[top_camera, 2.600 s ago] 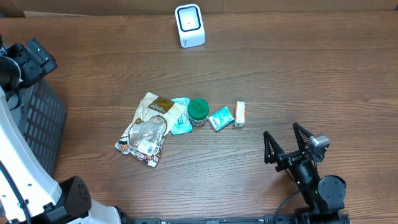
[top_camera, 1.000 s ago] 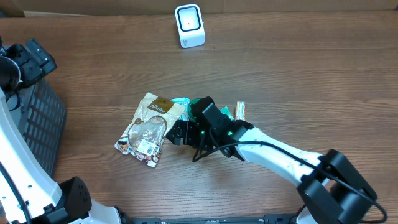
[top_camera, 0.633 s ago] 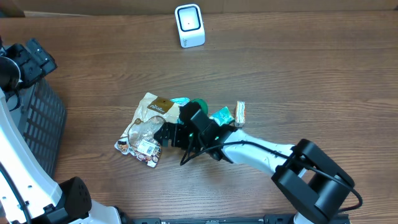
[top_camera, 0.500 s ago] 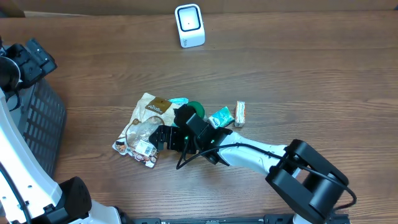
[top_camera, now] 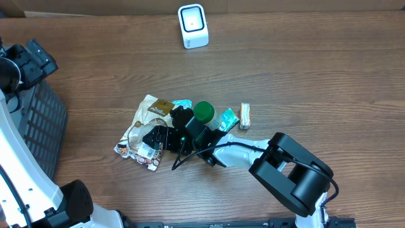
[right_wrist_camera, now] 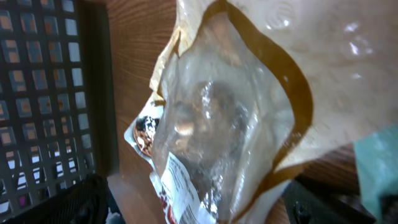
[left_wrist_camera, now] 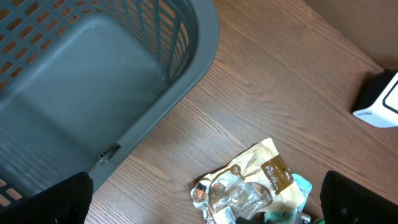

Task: Scan the item barcode
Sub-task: 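Reach the right gripper to the Pantree bag and grasp its label, then lift the Pantree bag with the right gripper and move it right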

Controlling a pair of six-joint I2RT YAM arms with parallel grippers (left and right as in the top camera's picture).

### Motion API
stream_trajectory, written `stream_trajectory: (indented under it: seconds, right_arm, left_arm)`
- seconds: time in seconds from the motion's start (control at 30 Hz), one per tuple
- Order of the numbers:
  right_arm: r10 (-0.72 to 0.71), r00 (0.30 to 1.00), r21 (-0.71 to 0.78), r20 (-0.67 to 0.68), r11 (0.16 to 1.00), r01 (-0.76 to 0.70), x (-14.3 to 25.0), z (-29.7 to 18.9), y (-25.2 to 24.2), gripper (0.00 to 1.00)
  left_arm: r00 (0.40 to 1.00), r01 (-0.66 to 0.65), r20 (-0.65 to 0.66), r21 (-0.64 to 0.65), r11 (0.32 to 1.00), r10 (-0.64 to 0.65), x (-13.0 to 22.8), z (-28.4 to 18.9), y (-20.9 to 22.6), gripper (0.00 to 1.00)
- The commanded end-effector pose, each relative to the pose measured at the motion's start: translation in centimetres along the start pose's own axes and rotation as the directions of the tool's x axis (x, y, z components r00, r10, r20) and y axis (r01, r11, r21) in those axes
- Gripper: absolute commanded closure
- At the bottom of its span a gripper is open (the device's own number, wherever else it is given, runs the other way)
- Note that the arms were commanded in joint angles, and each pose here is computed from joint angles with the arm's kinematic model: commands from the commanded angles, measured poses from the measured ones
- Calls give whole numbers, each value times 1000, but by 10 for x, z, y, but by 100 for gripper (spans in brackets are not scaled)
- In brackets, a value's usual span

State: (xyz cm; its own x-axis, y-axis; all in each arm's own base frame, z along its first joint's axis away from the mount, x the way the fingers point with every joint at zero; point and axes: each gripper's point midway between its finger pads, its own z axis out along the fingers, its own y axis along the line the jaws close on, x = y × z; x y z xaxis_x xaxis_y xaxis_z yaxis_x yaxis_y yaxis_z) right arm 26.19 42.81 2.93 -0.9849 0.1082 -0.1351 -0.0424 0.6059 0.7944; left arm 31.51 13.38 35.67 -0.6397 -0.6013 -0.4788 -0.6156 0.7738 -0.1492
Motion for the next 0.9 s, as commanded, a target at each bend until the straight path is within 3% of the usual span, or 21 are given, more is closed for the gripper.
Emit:
stream_trajectory:
  seconds: [0.0,0.27,0.4,0.47,0.57,0.6,0.7,0.87]
  right_arm:
    - [19,998,105,56,994,-25,-2,13,-40,7]
    - [8,995,97,96,995,-17,-9,24,-49,12]
    - [-5,992,97,130,995,-8,-15,25,-49,20]
    - [-37,991,82,129,996,26,-17,26,-44,38]
    - [-79,991,50,106,996,75,-17,27,-30,75]
    - [-93,991,41,97,995,90,-17,27,-26,82]
    - [-145,986,51,88,989,141,-21,21,-12,96]
    - [-295,951,101,93,953,286,-35,-14,32,96]
  left_arm:
    - [999,-18,29,3,1000,18,-1,-10,1,0]
    - [999,-18,29,3,1000,18,-1,-10,1,0]
    - [999,-18,29,3,1000,18,-1,-10,1,0]
    - [999,-18,29,3,1000,18,-1,-10,1,0]
    - [999,-18,29,3,1000,18,-1,-10,1,0]
    - [999,-18,29,3,1000,18,-1,-10,1,0]
    - [999,-18,29,2,1000,18,-1,-10,1,0]
    - [999,-19,29,2,1000,19,-1,-10,1,1]
